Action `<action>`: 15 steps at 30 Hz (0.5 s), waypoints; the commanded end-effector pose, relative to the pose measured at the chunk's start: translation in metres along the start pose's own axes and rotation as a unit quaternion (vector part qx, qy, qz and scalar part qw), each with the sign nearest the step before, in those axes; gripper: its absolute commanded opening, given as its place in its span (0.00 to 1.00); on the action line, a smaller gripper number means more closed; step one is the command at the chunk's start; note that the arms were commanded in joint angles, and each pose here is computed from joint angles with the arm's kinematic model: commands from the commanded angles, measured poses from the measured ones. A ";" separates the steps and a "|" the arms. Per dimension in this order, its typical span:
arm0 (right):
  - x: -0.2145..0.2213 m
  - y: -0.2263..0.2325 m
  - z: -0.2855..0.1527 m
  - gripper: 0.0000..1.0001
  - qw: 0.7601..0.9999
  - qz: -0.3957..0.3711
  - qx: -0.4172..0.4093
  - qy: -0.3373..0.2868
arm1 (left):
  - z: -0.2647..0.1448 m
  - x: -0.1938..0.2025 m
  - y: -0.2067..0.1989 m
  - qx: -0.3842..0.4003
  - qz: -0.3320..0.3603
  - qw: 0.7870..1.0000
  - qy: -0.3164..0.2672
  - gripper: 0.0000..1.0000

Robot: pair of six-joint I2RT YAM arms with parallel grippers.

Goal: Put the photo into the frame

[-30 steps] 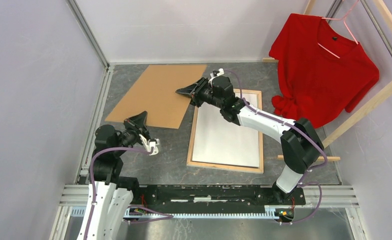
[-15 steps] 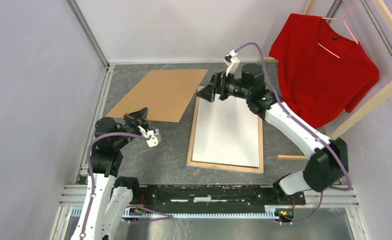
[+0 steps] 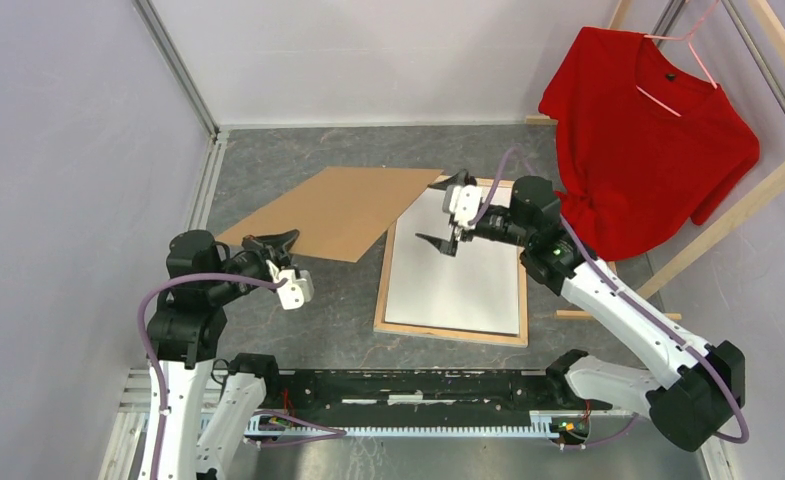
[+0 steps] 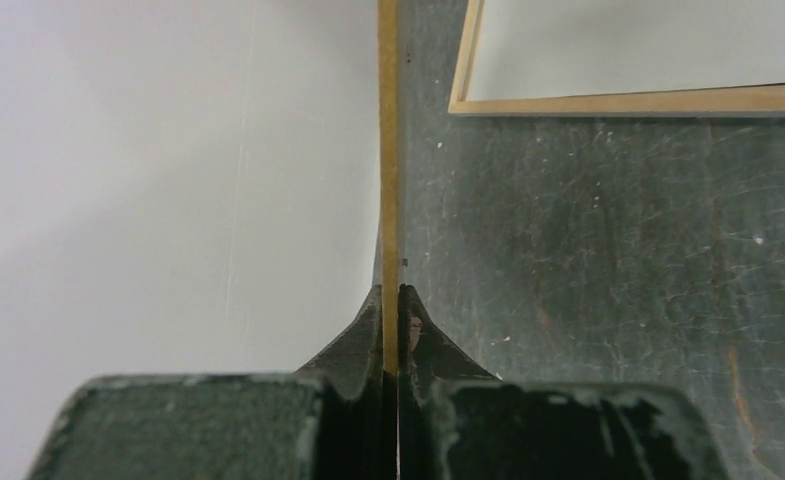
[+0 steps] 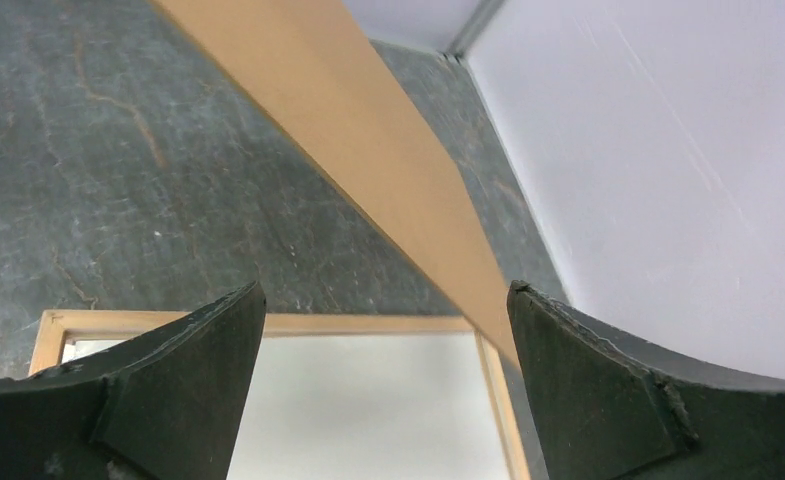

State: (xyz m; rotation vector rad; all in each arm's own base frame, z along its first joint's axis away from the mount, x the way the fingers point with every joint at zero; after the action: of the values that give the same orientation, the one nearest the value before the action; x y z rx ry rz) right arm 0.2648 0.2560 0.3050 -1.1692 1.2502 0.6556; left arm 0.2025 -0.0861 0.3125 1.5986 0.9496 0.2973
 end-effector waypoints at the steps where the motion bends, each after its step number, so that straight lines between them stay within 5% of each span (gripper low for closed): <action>1: -0.028 0.027 0.016 0.98 0.986 -0.146 -0.060 -0.055 | -0.009 -0.025 0.024 -0.026 0.055 0.997 -0.042 0.02; 9: -0.027 0.036 0.043 0.91 0.980 -0.183 -0.069 -0.031 | -0.012 -0.028 0.018 -0.015 0.068 0.996 -0.047 0.02; 15: -0.022 0.032 0.061 0.75 0.980 -0.186 -0.067 -0.015 | -0.012 -0.029 0.018 -0.016 0.071 0.996 -0.049 0.02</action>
State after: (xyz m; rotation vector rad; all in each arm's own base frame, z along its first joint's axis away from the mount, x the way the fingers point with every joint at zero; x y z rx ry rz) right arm 0.2427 0.3202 0.2841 -1.4783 1.0027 0.5535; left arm 0.1869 -0.0909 0.2974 1.6570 0.9643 0.2089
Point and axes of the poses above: each gripper's point midway between its finger pads, its own z axis out along the fingers, its own y axis along the line the jaws close on, x = y × z, the point moved 2 cm from there along -z, back along the fingers, and after that the axes turned 8 degrees about z, right-handed, at the moved point
